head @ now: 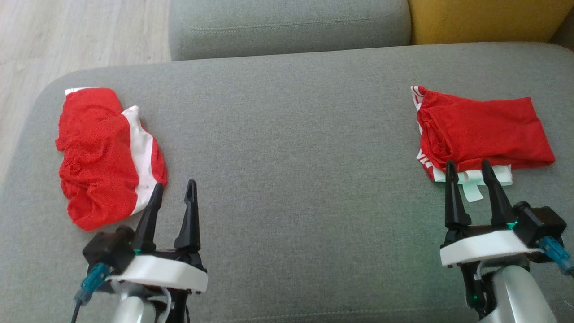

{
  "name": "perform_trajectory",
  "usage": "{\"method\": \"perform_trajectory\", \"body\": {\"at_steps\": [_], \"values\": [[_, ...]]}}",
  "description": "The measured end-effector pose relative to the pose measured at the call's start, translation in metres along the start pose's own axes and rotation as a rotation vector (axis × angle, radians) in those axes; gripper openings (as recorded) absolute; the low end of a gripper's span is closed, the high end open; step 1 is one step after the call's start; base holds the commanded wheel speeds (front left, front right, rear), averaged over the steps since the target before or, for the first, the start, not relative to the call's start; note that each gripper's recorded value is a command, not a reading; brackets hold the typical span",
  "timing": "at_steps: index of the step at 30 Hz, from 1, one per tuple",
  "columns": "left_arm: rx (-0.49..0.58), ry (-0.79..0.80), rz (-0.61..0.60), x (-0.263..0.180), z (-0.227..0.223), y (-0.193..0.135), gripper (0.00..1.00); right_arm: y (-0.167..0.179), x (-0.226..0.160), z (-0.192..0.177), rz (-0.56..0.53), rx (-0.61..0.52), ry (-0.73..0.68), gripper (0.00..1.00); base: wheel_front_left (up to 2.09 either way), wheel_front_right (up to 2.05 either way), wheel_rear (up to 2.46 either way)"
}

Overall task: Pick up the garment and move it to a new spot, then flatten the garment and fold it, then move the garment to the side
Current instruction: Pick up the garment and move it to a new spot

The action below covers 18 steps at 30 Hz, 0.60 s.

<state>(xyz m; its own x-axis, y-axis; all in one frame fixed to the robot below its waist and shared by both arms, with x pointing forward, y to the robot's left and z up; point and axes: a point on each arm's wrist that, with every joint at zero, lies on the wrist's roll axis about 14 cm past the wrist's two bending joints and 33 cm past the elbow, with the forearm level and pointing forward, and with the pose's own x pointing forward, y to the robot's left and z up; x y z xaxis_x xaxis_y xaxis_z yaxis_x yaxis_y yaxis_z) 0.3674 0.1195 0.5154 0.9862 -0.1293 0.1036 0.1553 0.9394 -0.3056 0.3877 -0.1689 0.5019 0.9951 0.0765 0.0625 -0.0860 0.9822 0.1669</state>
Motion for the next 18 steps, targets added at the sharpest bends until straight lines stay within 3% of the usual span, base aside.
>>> {"method": "perform_trajectory", "body": {"at_steps": [18], "values": [[0.005, -0.001, 0.015, -0.0025, 0.0006, 0.005, 1.0, 0.0066, 0.0026, -0.0021, 0.019, 0.01, 0.005, 1.0, 0.0, 0.0, 0.0]]}}
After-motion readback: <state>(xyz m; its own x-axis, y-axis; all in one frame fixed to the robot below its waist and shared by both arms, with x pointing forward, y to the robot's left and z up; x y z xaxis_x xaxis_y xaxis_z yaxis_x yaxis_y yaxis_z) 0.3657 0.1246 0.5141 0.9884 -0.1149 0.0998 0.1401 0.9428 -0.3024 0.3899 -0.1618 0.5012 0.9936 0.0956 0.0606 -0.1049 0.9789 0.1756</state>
